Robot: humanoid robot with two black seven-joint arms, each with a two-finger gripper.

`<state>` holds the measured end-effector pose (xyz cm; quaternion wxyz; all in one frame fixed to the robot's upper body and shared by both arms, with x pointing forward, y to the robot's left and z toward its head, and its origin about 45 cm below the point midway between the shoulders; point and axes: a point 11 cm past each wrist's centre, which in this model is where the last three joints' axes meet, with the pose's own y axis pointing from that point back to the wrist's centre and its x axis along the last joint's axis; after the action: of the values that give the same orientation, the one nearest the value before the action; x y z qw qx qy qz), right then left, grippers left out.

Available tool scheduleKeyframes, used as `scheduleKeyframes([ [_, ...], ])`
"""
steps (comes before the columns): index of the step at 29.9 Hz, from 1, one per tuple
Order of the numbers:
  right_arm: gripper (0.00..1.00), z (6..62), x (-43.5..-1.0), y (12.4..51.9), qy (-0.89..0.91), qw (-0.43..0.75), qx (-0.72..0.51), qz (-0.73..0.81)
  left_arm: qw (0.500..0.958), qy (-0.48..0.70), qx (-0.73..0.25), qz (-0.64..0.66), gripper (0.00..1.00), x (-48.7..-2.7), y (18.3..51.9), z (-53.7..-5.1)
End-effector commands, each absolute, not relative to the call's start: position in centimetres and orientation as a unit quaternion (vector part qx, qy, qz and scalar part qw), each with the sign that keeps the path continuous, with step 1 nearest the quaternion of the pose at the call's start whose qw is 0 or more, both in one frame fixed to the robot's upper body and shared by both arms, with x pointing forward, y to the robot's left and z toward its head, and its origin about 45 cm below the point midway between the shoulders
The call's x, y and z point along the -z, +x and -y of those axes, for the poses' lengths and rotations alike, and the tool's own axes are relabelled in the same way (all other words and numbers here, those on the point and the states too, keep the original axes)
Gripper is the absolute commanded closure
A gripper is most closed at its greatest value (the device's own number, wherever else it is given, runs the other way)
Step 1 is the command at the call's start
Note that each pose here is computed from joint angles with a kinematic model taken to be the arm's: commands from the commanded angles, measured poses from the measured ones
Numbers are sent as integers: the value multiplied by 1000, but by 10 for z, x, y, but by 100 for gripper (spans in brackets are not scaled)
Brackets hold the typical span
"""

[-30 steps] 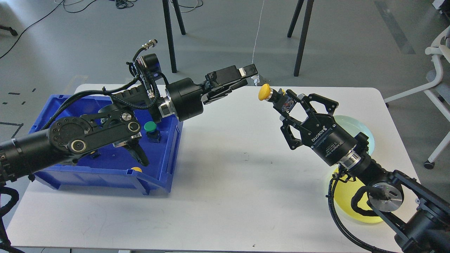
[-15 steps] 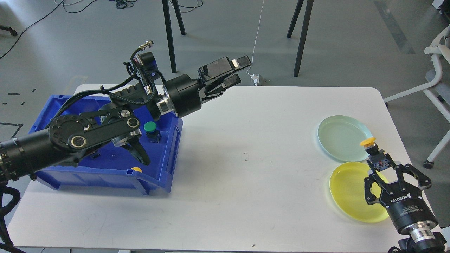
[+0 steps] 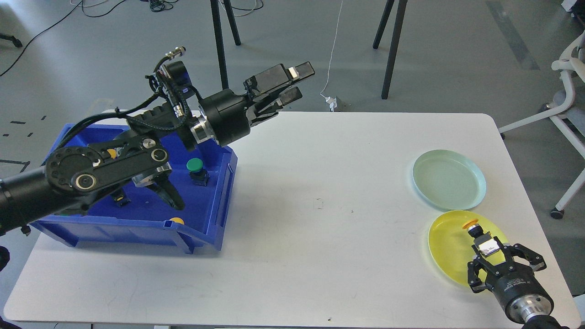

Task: Pass button and place on color plate
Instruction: 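Carry the yellow button to the yellow plate and release it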

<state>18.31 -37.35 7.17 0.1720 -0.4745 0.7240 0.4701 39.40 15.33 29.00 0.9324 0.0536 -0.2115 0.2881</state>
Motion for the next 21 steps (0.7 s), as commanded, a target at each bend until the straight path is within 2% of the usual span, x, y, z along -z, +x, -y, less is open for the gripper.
scheduleKeyframes([
  [1, 1, 372, -75, 186, -480, 182, -467, -720, 915, 93, -303, 250, 3, -296, 398, -190],
  [6, 1, 366, -91, 198, -508, 214, -459, -697, 881, 200, -291, 315, 3, -285, 392, -252],
  [10, 1, 356, -124, 221, -555, 257, -438, -659, 853, 292, -255, 350, 3, -264, 381, -293],
  [16, 1, 349, -196, 286, -636, 326, -366, -596, 806, 416, -176, 382, 6, -225, 364, -344],
  [21, 1, 348, -253, 329, -690, 332, -302, -567, 756, 516, -140, 379, 7, -198, 364, -401],
])
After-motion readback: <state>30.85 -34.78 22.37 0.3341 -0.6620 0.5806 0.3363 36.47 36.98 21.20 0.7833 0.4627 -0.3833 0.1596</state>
